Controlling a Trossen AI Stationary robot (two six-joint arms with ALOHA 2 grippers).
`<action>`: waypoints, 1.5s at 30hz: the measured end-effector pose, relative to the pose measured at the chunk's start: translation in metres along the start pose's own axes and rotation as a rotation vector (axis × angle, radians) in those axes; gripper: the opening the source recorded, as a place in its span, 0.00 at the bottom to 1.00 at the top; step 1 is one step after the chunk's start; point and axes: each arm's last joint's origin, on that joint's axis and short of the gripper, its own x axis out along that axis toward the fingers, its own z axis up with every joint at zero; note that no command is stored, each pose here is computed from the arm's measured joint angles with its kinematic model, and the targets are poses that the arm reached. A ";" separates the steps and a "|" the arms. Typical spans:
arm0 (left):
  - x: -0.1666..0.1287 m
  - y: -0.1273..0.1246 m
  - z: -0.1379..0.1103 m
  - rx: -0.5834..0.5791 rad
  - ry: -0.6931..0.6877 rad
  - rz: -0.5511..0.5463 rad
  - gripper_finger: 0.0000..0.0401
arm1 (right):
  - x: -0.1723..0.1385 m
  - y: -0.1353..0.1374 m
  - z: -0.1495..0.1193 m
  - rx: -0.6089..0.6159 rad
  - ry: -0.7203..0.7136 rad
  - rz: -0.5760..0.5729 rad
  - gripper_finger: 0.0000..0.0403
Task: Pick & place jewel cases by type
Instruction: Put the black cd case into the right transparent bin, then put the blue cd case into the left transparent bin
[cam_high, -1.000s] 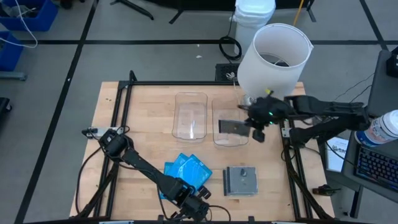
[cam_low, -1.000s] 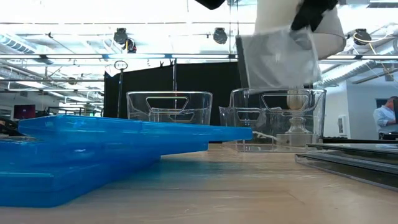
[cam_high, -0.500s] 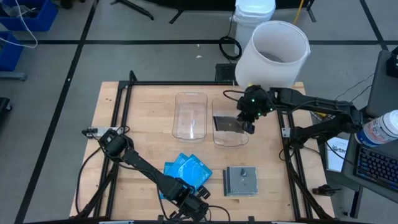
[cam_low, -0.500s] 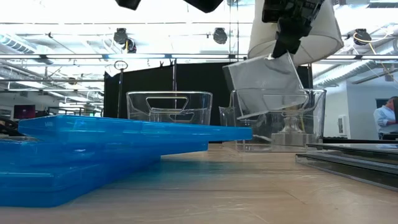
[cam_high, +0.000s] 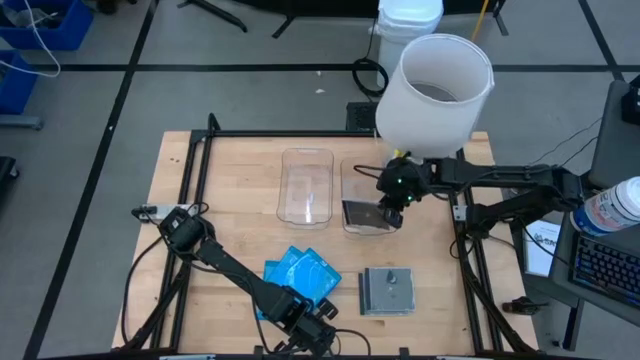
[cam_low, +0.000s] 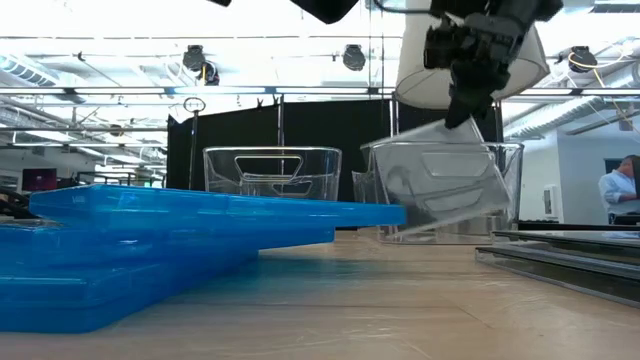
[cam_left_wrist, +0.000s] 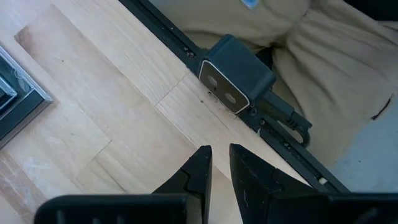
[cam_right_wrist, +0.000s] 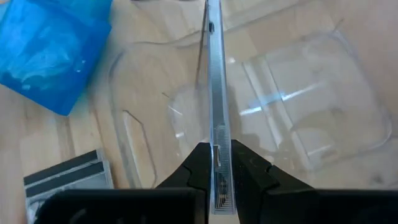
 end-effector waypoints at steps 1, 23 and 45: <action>0.000 0.000 0.000 0.000 -0.001 0.000 0.16 | 0.002 -0.002 -0.001 0.010 -0.004 -0.002 0.08; 0.000 0.001 0.000 -0.003 0.006 0.034 0.16 | -0.001 -0.009 -0.007 -0.052 -0.009 -0.071 0.37; -0.099 -0.070 -0.009 0.011 0.152 0.503 0.16 | -0.055 0.101 -0.011 -0.603 -0.413 0.017 0.37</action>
